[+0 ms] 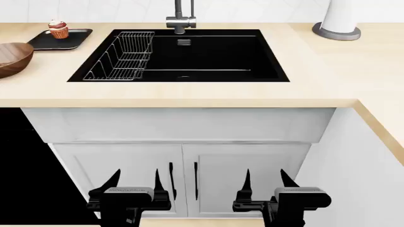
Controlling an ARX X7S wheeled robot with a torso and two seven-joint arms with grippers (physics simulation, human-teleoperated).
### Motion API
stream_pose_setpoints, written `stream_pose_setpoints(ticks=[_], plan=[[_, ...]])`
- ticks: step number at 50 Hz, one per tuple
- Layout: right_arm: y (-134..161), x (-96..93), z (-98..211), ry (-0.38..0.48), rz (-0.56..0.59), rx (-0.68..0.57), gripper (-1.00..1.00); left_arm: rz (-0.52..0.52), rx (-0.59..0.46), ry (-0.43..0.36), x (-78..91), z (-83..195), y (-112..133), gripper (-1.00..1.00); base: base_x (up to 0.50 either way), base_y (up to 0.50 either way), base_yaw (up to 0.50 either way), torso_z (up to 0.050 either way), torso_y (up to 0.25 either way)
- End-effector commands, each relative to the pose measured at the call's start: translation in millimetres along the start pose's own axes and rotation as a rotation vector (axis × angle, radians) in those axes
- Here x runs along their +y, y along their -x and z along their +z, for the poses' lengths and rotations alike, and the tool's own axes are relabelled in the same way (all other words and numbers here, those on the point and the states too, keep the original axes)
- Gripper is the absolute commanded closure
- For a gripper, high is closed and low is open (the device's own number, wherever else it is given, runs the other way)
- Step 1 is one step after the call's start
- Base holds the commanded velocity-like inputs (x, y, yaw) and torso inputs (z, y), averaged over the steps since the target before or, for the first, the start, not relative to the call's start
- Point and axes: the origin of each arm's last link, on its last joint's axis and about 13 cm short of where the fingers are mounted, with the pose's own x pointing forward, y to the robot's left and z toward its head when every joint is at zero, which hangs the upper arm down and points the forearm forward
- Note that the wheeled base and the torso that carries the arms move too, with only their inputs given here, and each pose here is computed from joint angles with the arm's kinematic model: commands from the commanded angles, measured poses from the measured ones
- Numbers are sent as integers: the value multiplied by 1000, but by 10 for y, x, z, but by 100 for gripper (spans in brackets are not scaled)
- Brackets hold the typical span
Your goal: Move the fresh-baked cupcake off the tray onto the counter, and place the bowl used for mixing into the sink.
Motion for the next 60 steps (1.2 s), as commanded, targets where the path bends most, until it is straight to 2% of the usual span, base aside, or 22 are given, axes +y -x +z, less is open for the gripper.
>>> stream_pose_setpoints(ticks=[1, 9, 48, 60], plan=[[-30, -3, 4, 16, -23, -5, -100, -2, 29, 41, 2, -10, 26, -100, 0, 0, 0, 0, 0], [-45, 38, 9, 42, 21, -8, -100, 18, 31, 50, 29, -4, 79, -100, 0, 25, 0, 0, 0], [-77, 48, -5, 45, 24, -1, -100, 12, 58, 55, 25, -32, 93, -100, 0, 275, 0, 0, 0], [-76, 50, -5, 44, 26, 0, -100, 10, 58, 54, 27, -31, 91, -100, 0, 410, 0, 0, 0]])
